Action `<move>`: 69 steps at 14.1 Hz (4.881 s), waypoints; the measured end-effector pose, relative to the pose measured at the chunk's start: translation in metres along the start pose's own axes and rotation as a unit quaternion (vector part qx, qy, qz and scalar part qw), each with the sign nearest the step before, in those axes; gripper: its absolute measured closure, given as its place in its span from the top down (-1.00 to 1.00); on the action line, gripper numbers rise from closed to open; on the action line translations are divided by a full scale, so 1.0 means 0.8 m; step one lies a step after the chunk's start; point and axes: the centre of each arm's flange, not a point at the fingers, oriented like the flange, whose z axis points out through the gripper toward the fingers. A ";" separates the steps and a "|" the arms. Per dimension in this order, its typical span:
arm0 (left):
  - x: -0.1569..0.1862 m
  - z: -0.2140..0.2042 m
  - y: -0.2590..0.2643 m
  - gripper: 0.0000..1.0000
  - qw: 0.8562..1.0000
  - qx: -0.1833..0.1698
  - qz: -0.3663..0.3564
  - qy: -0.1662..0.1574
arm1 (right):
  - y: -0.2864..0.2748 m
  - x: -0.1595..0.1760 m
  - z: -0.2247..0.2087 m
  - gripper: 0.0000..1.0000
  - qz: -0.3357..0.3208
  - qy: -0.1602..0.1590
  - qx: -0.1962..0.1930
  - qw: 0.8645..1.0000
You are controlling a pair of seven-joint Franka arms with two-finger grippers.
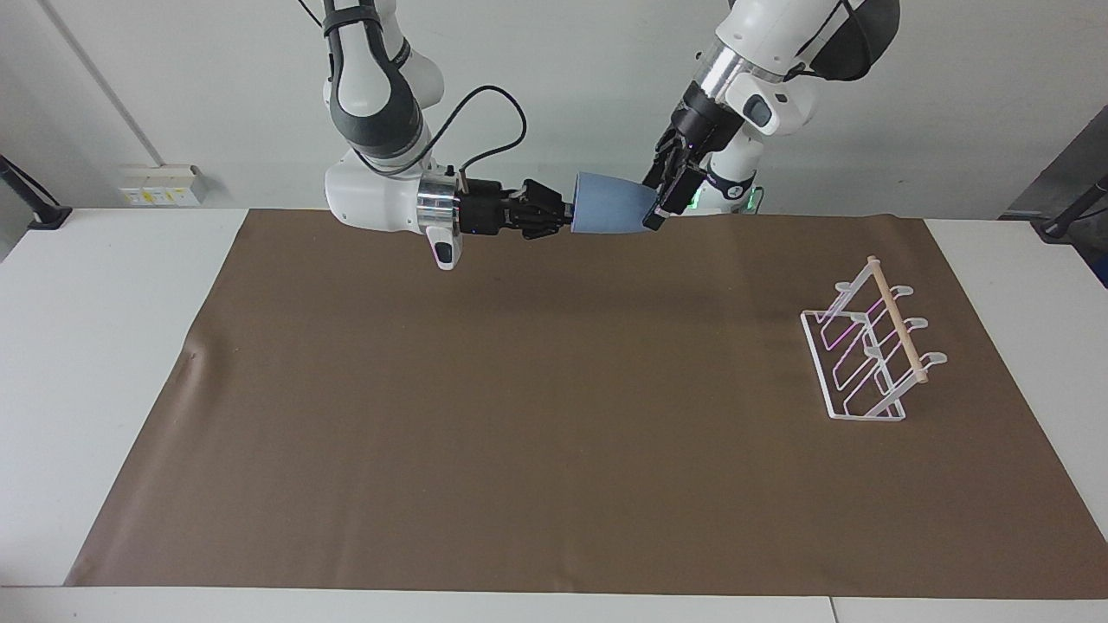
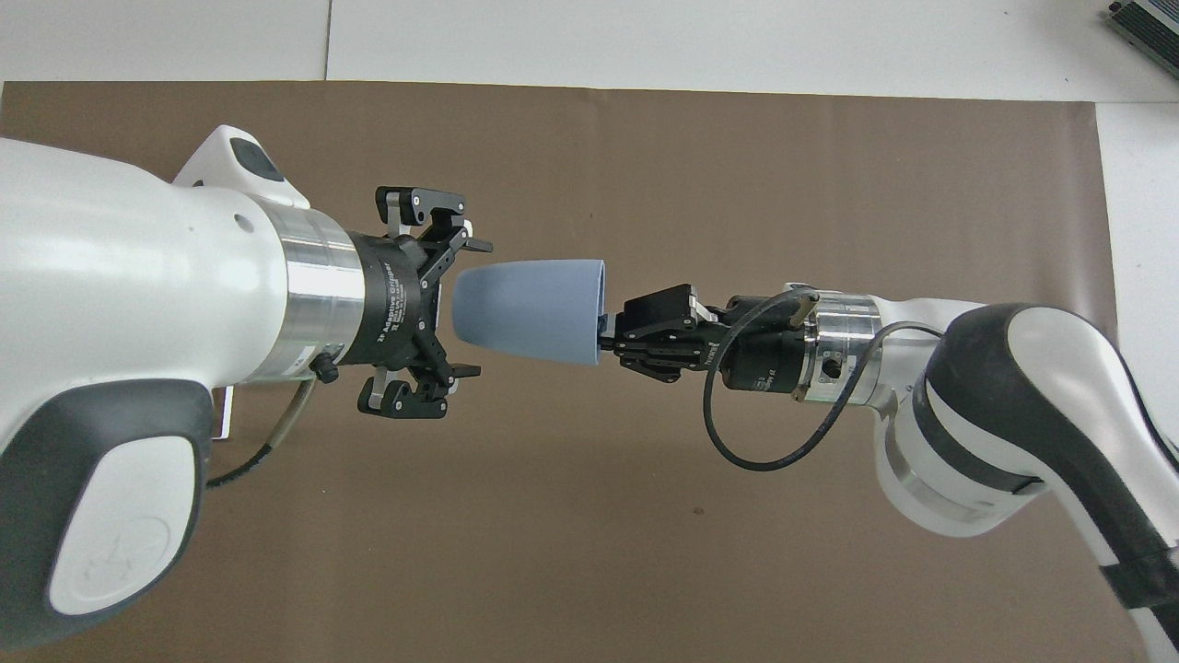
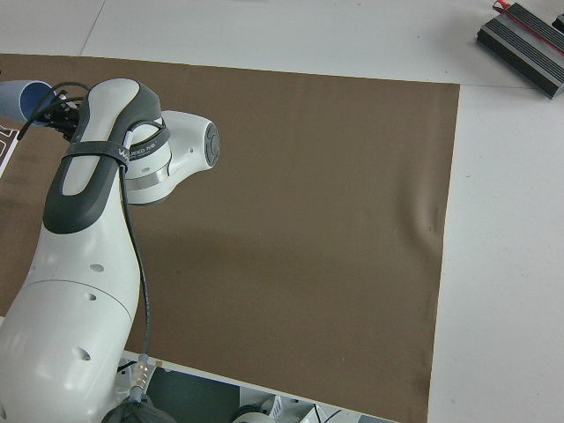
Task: Hang cup on cup holder
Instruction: 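Move the left gripper toward the cup held by the right gripper, then close the left gripper around the cup's open end, then pull the cup away with the left gripper while the right gripper opens, then carry the cup to the rack with the left gripper while the right gripper retracts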
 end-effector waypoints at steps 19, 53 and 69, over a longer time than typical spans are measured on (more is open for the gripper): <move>-0.029 0.026 0.005 0.99 0.997 -0.027 -0.065 -0.019 | -0.001 0.002 -0.004 -0.91 0.001 0.005 0.003 1.000; 0.207 0.105 -0.058 0.55 0.961 0.106 0.102 0.234 | -0.028 0.044 -0.187 1.00 -0.154 0.077 -0.498 0.850; 0.298 0.107 -0.026 0.55 0.833 0.123 0.307 0.443 | -0.175 0.011 -0.299 1.00 -0.118 0.082 -0.678 0.721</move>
